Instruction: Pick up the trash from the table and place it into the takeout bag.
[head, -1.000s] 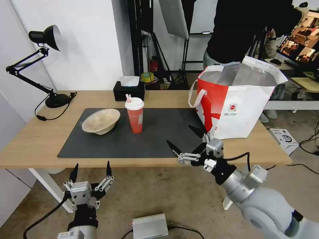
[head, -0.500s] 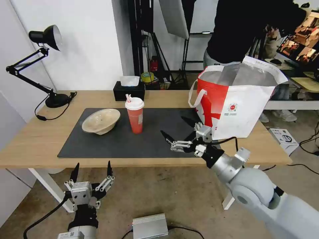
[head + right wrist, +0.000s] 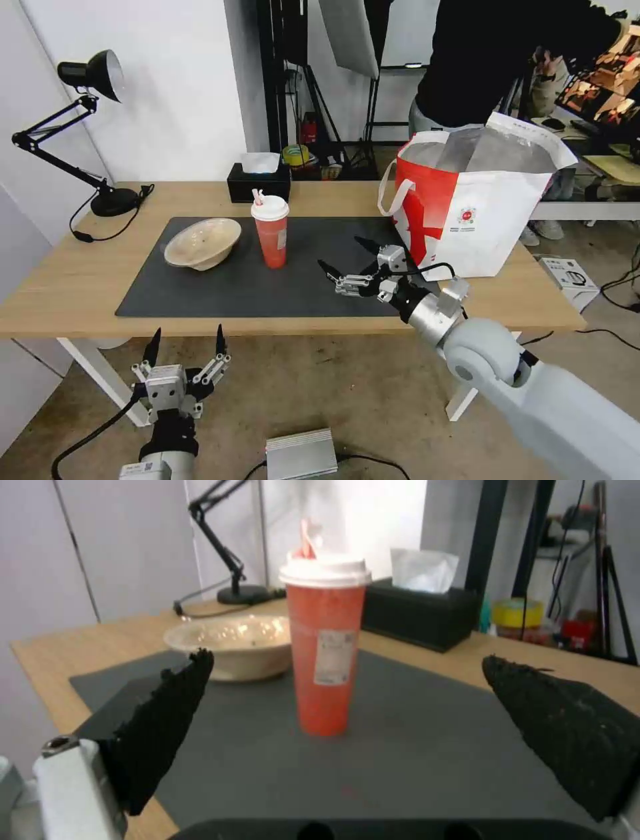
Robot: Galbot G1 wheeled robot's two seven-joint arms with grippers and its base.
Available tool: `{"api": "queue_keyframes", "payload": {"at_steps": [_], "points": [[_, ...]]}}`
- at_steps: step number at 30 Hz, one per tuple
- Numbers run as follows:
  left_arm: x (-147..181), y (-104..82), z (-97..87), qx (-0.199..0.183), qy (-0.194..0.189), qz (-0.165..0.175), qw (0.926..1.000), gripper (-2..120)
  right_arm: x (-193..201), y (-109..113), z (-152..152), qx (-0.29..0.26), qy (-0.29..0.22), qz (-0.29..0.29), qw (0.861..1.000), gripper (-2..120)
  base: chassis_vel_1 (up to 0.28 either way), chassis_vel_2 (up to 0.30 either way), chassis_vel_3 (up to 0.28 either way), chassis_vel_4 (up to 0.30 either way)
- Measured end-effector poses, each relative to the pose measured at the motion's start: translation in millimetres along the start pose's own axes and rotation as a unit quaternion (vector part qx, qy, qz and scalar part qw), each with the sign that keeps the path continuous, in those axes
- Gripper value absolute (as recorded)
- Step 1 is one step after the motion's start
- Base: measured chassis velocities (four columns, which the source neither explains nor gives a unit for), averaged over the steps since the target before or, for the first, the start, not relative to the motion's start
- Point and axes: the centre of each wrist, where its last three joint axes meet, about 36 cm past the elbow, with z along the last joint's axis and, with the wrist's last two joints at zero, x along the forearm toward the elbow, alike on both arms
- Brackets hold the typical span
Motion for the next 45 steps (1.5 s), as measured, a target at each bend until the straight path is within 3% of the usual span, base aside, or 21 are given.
{"api": "queue_keyframes", "payload": {"at_steps": [10, 20, 27, 45], "points": [[-3, -1.3, 4.6, -0.001, 0.001, 0.002, 1.0, 100, -28, -18, -2, 0.006, 0.022, -0.012, 1.0, 100, 0.0, 0.0, 0.0, 0.0], [-5, -2.4, 9.1, 0.0, 0.002, 0.005, 1.0, 100, -61, -27, -26, 0.017, 0.028, -0.018, 0.999, 100, 0.0, 0.0, 0.0, 0.0], [-7, -2.1, 10.5, 0.004, 0.002, 0.004, 1.0, 100, -73, -35, -38, 0.014, 0.059, -0.01, 0.998, 100, 0.0, 0.0, 0.0, 0.0], [-5, -1.6, 9.4, 0.003, 0.003, 0.005, 1.0, 100, -100, -36, -54, 0.015, 0.124, -0.038, 0.991, 100, 0.0, 0.0, 0.0, 0.0]]}}
